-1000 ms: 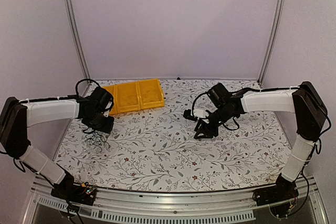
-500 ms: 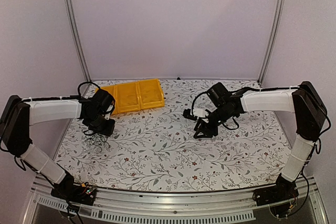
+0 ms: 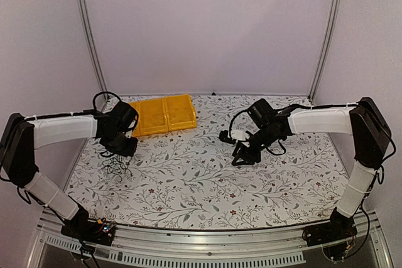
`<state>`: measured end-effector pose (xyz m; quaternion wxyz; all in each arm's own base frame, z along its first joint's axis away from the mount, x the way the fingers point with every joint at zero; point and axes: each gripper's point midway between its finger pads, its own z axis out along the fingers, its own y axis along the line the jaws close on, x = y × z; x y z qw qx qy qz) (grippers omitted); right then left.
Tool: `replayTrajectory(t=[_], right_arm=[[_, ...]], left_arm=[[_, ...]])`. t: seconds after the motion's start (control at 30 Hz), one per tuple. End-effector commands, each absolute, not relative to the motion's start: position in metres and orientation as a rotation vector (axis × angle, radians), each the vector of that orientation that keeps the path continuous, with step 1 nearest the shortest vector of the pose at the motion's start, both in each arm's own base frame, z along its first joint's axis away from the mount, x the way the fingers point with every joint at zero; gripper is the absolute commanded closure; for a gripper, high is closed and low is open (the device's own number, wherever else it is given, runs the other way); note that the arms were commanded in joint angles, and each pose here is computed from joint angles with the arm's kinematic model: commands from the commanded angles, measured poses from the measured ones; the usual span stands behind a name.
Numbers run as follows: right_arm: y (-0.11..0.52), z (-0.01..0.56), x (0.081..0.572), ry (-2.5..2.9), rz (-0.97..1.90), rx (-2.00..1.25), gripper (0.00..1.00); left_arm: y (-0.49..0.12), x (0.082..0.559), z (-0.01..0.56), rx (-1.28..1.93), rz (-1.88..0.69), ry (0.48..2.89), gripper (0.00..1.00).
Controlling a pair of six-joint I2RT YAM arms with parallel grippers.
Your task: Untangle the cables
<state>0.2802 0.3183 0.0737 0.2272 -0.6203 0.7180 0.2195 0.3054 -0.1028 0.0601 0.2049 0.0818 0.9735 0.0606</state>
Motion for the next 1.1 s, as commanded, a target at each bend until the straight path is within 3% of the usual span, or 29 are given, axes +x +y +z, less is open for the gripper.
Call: replayTrajectory(t=[0.0,0.2,0.47,0.63,0.77,1.07], right_arm=[[0.325,0.077,0.281,1.967,0.62,-1.719,0.58],[0.346,0.125,0.286,1.914,0.729,-1.658,0.58],[0.379,0.278,0.301,1.659,0.838,-1.528,0.56],[0.399,0.371,0.294,1.454,0.993,-1.441,0.49],[0.416,0.403,0.295,1.408,1.104,-1.332,0.44],[0.478,0.349,0.285,1.49,1.147,-1.395,0.41]], left_arm=[[-0.124,0.328,0.133,0.255,0.084,2.536,1.0],[-0.164,0.34,0.256,0.356,-0.156,2.265,1.0],[-0.209,0.329,0.397,0.457,-0.374,1.911,1.0],[-0.234,0.321,0.417,0.465,-0.518,1.815,1.0],[-0.257,0.312,0.405,0.496,-0.613,1.803,1.0],[-0.292,0.297,0.389,0.53,-0.738,1.782,1.0]])
